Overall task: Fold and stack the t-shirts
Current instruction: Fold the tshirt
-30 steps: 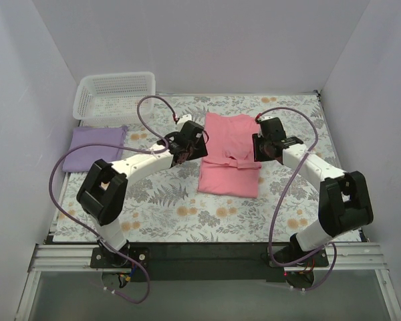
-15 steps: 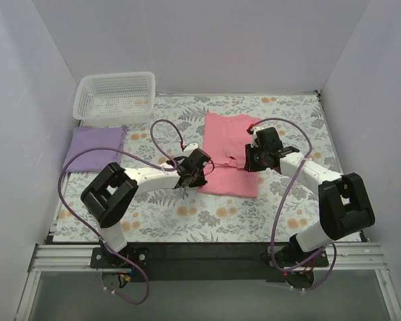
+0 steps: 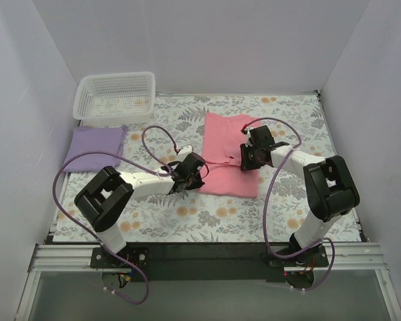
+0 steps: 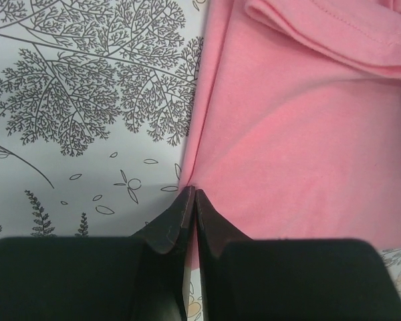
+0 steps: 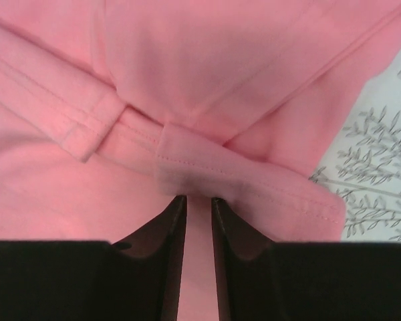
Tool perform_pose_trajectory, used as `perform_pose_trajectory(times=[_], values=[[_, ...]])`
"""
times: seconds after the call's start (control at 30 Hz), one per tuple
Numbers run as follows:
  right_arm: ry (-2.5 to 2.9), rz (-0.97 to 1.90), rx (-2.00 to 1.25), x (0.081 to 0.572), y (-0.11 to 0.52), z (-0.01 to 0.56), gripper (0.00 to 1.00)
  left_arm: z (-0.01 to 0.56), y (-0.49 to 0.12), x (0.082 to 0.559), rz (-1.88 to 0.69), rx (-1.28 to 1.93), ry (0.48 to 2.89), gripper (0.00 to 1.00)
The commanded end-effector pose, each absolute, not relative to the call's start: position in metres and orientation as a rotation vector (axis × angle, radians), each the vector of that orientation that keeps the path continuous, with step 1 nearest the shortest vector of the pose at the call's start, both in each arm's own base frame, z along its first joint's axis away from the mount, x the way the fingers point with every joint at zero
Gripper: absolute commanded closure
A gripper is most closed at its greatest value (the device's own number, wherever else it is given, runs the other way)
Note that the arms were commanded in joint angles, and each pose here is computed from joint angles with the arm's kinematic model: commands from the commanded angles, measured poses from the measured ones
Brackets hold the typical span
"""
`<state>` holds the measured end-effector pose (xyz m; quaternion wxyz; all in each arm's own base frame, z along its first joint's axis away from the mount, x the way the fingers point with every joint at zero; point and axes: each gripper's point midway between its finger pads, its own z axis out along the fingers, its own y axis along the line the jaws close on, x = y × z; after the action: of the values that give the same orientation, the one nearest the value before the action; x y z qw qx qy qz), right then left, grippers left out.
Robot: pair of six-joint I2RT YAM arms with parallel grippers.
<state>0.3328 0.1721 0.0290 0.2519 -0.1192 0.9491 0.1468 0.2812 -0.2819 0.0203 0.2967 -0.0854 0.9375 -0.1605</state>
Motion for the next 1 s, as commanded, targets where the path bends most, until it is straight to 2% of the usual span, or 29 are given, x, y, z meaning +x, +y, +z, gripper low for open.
perform_pose_trajectory(times=[0.0,0.17,0.27,0.37,0.5,0.6,0.73,0.97], values=[[2.449,0.327,-0.311,0.379,0.175,0.058,0.73,-0.016,-0.243,0.241,-0.253,-0.203,2.649,0.96],[2.371,0.208,-0.211,0.43,0.161,0.068,0.72,-0.015,-0.239,0.235,-0.259,-0.212,2.651,0.97],[2.285,0.269,-0.203,0.444,0.171,0.104,0.72,-0.01,-0.237,0.234,-0.271,-0.22,2.641,0.97],[2.206,0.516,-0.316,0.423,0.203,0.133,0.72,-0.006,-0.236,0.232,-0.291,-0.233,2.633,0.97],[2.135,0.788,-0.465,0.375,0.236,0.144,0.71,-0.003,-0.234,0.228,-0.307,-0.242,2.631,0.97],[2.132,0.948,-0.55,0.337,0.261,0.132,0.71,-0.002,-0.236,0.227,-0.323,-0.244,2.635,0.97],[2.156,1.036,-0.634,0.308,0.293,0.112,0.72,-0.002,-0.234,0.225,-0.324,-0.249,2.636,0.97],[2.203,1.098,-0.702,0.305,0.33,0.074,0.72,-0.002,-0.234,0.224,-0.326,-0.253,2.64,0.97]])
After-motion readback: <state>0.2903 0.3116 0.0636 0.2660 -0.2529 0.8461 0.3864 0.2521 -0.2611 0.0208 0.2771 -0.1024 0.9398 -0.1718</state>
